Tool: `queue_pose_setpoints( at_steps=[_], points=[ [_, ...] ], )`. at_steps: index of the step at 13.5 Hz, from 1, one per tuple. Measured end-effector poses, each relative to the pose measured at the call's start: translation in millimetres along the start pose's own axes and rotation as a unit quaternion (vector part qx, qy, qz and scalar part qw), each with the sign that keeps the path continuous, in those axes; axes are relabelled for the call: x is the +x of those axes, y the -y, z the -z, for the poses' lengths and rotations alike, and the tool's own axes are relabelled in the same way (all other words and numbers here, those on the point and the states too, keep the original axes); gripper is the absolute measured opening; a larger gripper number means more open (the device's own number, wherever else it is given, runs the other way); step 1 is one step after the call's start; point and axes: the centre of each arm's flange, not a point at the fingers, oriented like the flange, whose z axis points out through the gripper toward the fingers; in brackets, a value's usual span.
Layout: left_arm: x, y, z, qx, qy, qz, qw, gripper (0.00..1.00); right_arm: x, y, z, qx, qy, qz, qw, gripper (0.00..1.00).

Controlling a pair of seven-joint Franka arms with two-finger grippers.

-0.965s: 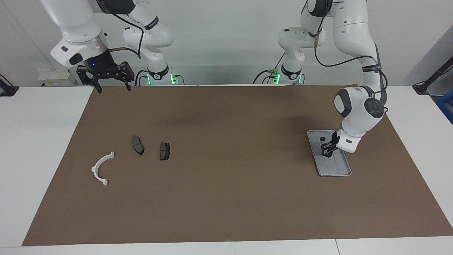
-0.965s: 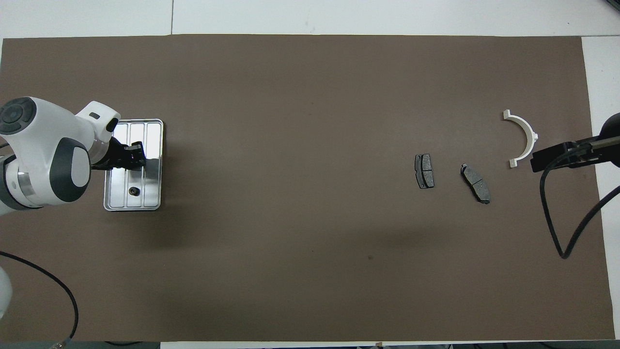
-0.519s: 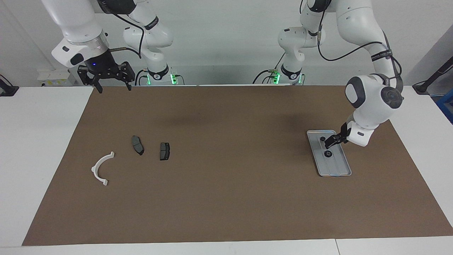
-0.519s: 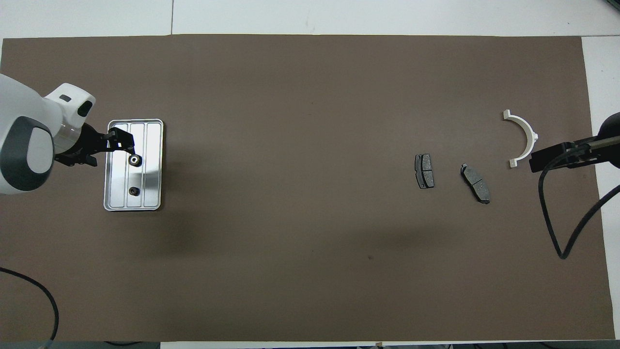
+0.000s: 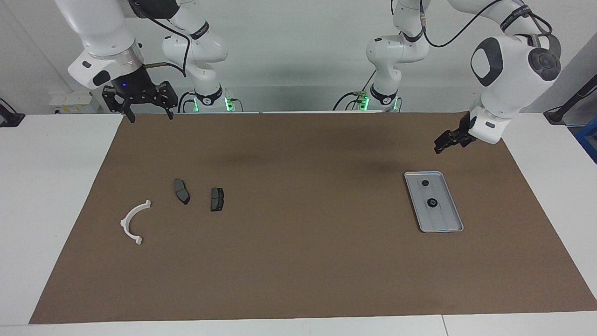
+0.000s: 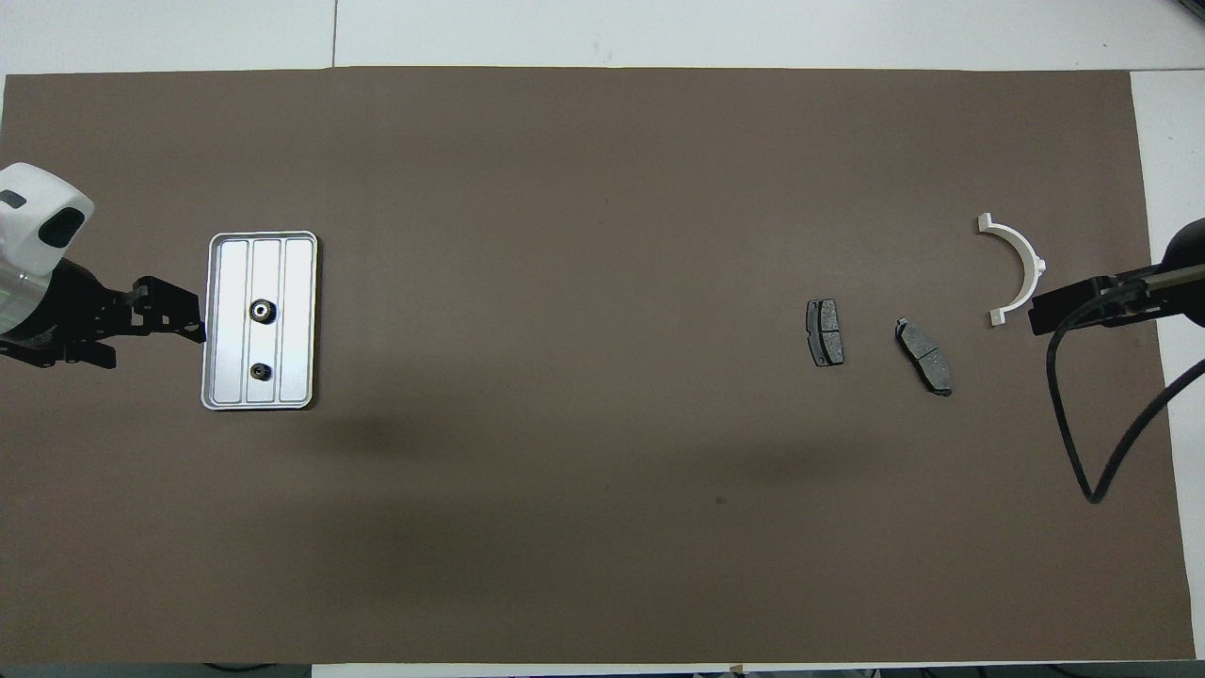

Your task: Pick bearing gear from pile to tray

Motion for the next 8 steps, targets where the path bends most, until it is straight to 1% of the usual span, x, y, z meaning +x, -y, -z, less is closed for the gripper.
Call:
queue_pose_setpoints(
  at_steps=[4,8],
  points=[
    [-6.2,0.5,2.1,0.000,0.000,0.000,1.000,1.00,-0.1,-0.8,0.0,0.000,0.000,-0.001,1.000,1.00],
    [-6.5,-0.3,7.8,-0.001,-0.009,-0.003,1.000,1.00,-0.1,-0.8,0.0,0.000,0.000,-0.001,1.000,1.00]
  ],
)
